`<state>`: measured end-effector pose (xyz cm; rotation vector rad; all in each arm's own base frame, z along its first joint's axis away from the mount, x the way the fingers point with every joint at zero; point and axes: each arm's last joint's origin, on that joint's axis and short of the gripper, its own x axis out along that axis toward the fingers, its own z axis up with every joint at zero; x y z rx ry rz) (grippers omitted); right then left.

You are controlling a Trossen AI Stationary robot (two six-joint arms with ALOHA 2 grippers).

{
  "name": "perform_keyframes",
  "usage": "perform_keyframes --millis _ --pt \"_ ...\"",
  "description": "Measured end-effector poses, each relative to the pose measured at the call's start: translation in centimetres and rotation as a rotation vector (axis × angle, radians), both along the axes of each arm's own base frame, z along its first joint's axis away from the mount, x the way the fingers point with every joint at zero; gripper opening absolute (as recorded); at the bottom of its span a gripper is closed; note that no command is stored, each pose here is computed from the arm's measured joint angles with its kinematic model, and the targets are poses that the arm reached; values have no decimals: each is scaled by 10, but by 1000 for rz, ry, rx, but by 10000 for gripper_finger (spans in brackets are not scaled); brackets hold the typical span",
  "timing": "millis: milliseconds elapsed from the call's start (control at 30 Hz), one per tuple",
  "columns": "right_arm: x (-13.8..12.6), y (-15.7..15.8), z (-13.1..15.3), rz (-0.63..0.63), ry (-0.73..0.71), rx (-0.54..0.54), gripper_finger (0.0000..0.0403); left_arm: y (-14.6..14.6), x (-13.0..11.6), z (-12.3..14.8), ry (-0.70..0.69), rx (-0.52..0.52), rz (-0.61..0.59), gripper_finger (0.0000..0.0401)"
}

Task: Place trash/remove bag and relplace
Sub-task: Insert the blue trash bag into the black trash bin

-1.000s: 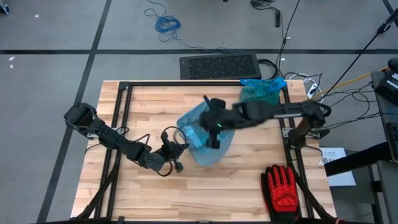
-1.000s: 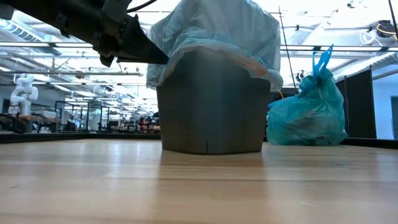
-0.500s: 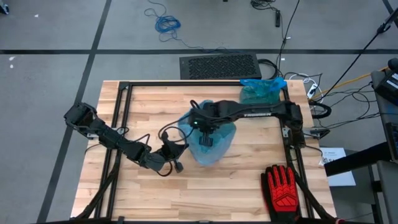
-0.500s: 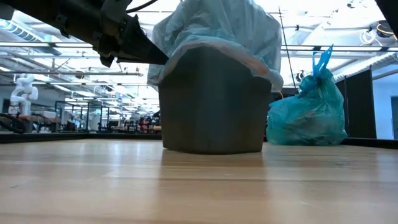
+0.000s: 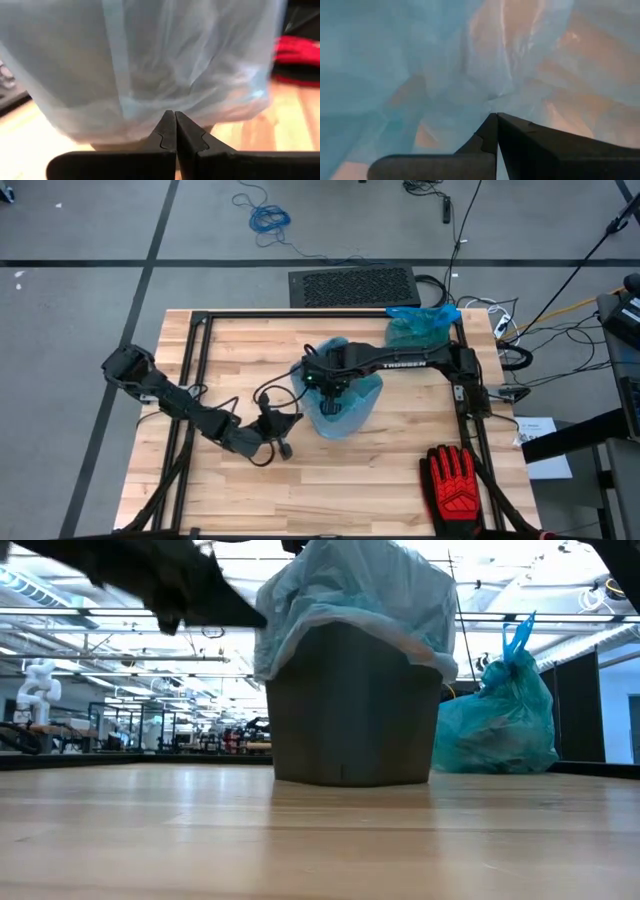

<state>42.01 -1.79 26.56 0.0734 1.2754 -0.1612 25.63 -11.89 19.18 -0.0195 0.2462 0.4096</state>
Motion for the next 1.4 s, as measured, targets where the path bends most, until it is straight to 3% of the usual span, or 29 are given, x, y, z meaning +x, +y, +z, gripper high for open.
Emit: perform_keyframes --millis 167,500,767,1133,1400 --pt "2 0 -4 8 6 -2 0 -3 -5 19 -47 26 -3 0" --pt "2 0 -4 46 10 -16 0 21 14 -1 22 -1 20 0" --pt "3 0 -4 104 6 -34 0 22 14 -2 34 -1 15 0" --pt "-2 0 -35 125 60 -32 0 22 14 -3 41 3 15 0" --pt "-2 1 -38 141 57 9 0 22 14 -3 45 4 15 0"
